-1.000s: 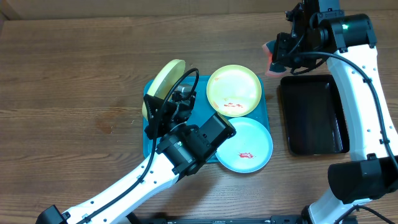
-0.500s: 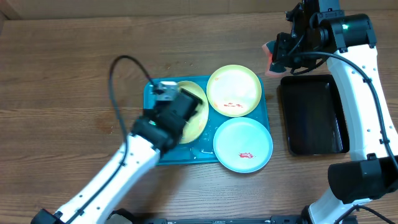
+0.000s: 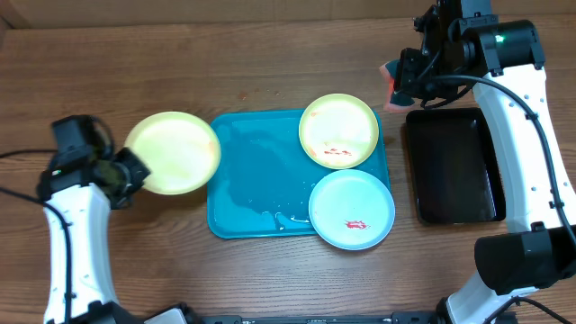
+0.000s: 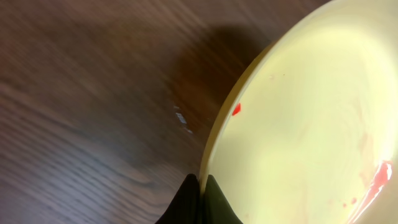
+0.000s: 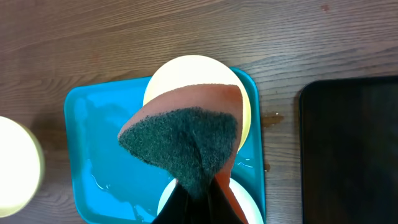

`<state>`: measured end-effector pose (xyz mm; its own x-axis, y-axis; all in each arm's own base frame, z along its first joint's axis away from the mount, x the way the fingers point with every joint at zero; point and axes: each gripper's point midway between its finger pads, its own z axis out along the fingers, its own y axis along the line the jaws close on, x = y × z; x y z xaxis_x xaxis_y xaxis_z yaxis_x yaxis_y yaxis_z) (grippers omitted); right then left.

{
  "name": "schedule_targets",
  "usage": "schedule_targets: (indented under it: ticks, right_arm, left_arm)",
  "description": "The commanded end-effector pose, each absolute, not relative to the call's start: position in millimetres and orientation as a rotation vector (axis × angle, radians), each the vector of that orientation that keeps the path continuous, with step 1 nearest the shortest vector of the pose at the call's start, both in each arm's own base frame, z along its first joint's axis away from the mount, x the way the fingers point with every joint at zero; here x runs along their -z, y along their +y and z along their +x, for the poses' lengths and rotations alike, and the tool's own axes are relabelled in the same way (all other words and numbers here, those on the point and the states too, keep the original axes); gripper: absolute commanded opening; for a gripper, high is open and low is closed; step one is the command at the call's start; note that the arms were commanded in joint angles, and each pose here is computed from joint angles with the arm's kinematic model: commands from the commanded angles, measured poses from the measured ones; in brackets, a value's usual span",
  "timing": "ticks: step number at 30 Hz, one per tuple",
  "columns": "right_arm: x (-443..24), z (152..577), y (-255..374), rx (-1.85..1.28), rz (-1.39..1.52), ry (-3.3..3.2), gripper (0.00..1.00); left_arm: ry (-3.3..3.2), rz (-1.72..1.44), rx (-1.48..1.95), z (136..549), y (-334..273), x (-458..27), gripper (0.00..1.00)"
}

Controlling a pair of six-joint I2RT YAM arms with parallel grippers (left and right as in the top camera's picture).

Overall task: Clean dirty plates on tray and stack at the side
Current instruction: 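Lift the yellow plate with the left gripper and set it left of tray, then grasp the white-blue plate with the left gripper and drag it left on tray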

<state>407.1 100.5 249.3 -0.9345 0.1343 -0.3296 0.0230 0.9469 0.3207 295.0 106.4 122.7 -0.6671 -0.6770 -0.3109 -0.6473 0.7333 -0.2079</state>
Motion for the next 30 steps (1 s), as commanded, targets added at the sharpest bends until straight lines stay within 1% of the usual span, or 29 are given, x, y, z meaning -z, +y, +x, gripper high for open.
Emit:
schedule_targets:
  ticks: [1, 4, 6, 11, 14, 16, 17, 18, 19, 20, 21, 23, 24, 27, 30]
  right_arm:
    - [-252, 407, 100, -0.443, 0.109, 2.741, 0.04]
    - [-252, 407, 100, -0.443, 0.109, 2.742, 0.04]
    - [-252, 407, 100, -0.443, 0.109, 2.744, 0.04]
    - [-250, 404, 99, -0.441, 0.112, 2.756, 0.04]
    - [-250, 403, 99, -0.44, 0.113, 2.76, 0.04]
    - [-250, 403, 99, -0.44, 0.113, 2.761, 0.04]
    - [-250, 403, 99, -0.44, 0.112, 2.761, 0.04]
    - [-250, 403, 99, -0.44, 0.112, 2.761, 0.04]
    - [-250, 403, 99, -0.44, 0.112, 2.761, 0.04]
    - [-250, 403, 99, -0.44, 0.113, 2.761, 0.04]
    - [-250, 403, 99, -0.44, 0.113, 2.761, 0.04]
    - [-250, 403, 99, -0.44, 0.113, 2.76, 0.04]
    - [-250, 403, 99, -0.44, 0.113, 2.76, 0.04]
    - [-250, 403, 99, -0.44, 0.113, 2.761, 0.04]
    - [-250, 403, 99, -0.44, 0.113, 2.76, 0.04]
  left_arm:
    - [2.584, -1.169, 0.143, 283, 139, -99, 0.04]
    - [2.601, -1.262, 0.14, 275, 156, -79, 0.04]
    - [2.612, -1.322, 0.138, 274, 170, -57, 0.05]
    - [2.674, -1.306, 0.145, 279, 176, -24, 0.04]
    - [2.682, -1.317, 0.143, 280, 179, -13, 0.05]
    - [2.693, -1.323, 0.132, 280, 180, -7, 0.13]
    - [2.698, -1.326, 0.124, 279, 181, -6, 0.19]
    - [2.698, -1.326, 0.121, 278, 181, -6, 0.27]
    - [2.698, -1.309, 0.125, 280, 181, -8, 0.45]
    - [2.703, -1.289, 0.128, 282, 182, -9, 0.47]
    - [2.711, -1.246, 0.152, 286, 181, -14, 0.58]
    - [2.728, -1.18, 0.177, 296, 180, -28, 0.65]
    - [2.732, -1.165, 0.177, 300, 180, -36, 0.66]
    - [2.742, -1.093, 0.189, 316, 178, -62, 0.67]
    - [2.761, -0.935, 0.291, 340, 152, -90, 0.67]
